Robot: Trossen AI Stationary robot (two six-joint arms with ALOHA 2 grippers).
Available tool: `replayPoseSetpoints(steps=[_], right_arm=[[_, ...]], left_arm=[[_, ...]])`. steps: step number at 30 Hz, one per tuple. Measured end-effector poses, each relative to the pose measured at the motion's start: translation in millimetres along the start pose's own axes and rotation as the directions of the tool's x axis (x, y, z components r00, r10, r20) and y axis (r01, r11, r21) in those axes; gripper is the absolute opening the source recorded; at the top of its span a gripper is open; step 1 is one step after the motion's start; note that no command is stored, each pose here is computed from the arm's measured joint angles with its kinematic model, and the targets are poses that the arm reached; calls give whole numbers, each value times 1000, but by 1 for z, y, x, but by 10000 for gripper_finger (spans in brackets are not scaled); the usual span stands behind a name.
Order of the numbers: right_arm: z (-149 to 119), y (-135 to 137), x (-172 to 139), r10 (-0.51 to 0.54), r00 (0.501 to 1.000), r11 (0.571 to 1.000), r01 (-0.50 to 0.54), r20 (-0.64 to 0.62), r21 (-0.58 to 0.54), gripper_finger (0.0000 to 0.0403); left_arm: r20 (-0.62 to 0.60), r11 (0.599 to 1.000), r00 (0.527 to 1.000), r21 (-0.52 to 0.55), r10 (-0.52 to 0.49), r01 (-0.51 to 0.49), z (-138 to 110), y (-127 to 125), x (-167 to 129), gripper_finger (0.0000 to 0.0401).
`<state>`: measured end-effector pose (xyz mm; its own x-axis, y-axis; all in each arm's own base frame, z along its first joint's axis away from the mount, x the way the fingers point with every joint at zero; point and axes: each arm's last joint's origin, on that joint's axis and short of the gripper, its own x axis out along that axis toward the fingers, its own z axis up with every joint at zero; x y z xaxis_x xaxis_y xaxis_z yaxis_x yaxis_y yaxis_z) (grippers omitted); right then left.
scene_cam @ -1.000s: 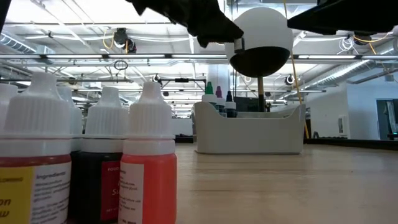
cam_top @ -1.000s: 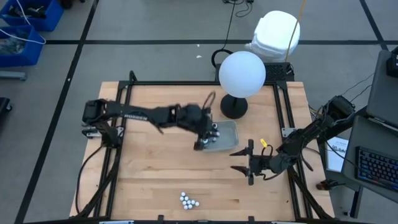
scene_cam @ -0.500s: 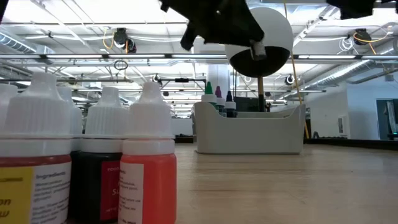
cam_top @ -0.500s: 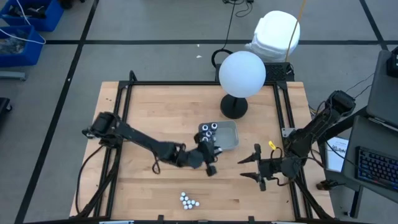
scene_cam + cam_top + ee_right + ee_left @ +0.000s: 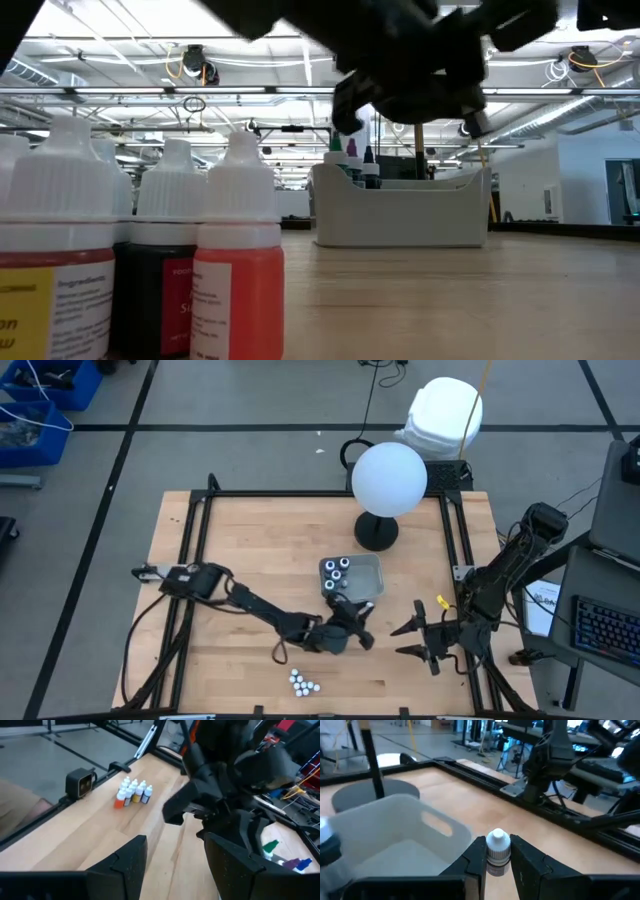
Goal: Pick & Place food coloring
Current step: Put the blue food coloring bottle into the gray bin
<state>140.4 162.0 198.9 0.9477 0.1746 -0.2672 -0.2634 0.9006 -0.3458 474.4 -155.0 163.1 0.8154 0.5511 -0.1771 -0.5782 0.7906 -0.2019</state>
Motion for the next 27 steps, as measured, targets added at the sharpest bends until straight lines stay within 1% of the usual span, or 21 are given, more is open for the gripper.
replayPoseSetpoints(steps=[2,3,5,8,11,13,16,19,21,24,27], right_arm=[[0,1,-1,5,1000,1000,-5,-3,-5,187],[-1,1,-1,7,1000,1000,-7,-9,-11,187],[-2,1,-1,7,1000,1000,-7,-16,-16,185],[-3,1,-1,8,1000,1000,-8,-25,-18,185],[-3,1,-1,8,1000,1000,-8,-24,-22,184],[-3,1,-1,8,1000,1000,-8,-23,-25,184],[-3,1,-1,7,1000,1000,-8,-21,-27,183],[-2,1,-1,7,1000,1000,-7,-17,-19,183],[-2,1,-1,7,1000,1000,-8,-16,-19,183],[-2,1,-1,7,1000,1000,-7,-13,-15,183],[-1,1,-1,7,1000,1000,-7,-11,-12,183]], left_arm=[[-13,995,997,63,75,-74,7,-6,9,71],[-14,991,994,76,107,-106,11,-9,14,71],[-19,976,983,128,182,-178,20,-11,19,71],[-23,967,973,122,230,-225,27,-15,30,71],[-31,965,971,120,238,-233,22,-16,42,71],[-40,958,966,145,256,-248,15,-13,50,71],[-55,949,957,153,285,-274,8,-5,58,71],[-65,944,948,137,310,-299,9,2,62,71],[-68,940,945,145,321,-309,10,5,65,71],[-76,936,943,170,324,-308,10,9,70,71],[-97,940,944,169,315,-296,12,14,75,71]])
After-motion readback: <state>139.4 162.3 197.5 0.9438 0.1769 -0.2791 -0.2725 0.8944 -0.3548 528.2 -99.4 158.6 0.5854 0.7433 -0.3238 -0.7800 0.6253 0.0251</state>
